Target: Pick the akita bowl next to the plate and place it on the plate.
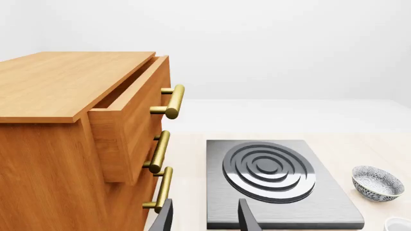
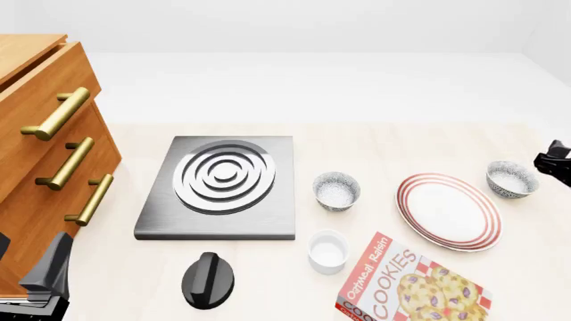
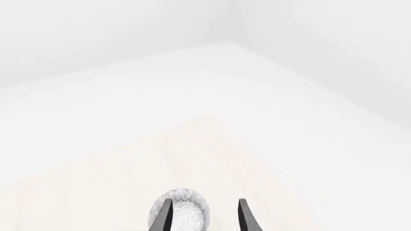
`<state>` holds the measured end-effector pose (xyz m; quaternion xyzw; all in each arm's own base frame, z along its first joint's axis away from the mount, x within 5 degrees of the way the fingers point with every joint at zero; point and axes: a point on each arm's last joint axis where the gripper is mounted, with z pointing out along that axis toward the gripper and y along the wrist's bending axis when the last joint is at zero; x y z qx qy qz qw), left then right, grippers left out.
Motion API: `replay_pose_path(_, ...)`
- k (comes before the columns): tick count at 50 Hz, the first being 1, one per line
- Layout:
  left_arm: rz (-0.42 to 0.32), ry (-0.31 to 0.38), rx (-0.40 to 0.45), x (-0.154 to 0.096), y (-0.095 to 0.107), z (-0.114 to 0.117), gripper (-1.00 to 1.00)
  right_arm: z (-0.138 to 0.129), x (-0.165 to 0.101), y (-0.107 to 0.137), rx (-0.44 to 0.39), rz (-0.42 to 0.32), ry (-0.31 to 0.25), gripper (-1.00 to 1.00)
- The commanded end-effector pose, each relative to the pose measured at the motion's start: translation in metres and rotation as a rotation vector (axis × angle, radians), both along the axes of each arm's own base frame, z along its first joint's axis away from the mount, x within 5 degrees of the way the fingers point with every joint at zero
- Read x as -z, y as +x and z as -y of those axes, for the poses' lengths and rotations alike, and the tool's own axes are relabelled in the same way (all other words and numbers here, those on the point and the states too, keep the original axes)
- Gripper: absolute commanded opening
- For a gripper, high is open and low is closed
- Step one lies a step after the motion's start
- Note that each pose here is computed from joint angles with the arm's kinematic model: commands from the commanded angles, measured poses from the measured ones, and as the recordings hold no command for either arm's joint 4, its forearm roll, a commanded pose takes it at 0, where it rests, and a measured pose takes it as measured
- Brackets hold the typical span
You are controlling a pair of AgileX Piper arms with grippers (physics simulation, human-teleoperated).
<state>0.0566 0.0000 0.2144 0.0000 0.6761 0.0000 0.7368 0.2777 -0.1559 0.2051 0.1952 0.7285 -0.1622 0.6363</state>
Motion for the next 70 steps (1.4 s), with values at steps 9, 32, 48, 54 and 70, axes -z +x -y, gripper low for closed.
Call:
replay_pose_path(9, 0.000, 0.000, 0.000, 0.000, 0.000, 0.000, 1.00, 0.003, 0.009, 0.008, 0.002, -0.019, 0.053, 1.00)
replay_pose_path(32, 0.000, 0.000, 0.000, 0.000, 0.000, 0.000, 1.00, 0.010, 0.016, 0.021, 0.013, -0.034, 0.128, 1.00)
replay_pose_path(48, 0.000, 0.000, 0.000, 0.000, 0.000, 0.000, 1.00, 0.014, 0.021, 0.030, 0.021, -0.045, 0.178, 1.00)
replay_pose_path(54, 0.000, 0.000, 0.000, 0.000, 0.000, 0.000, 1.00, 0.015, 0.022, 0.031, 0.024, -0.049, 0.196, 1.00)
replay_pose_path(70, 0.000, 0.000, 0.000, 0.000, 0.000, 0.000, 1.00, 0.023, 0.031, 0.042, 0.039, -0.063, 0.236, 1.00)
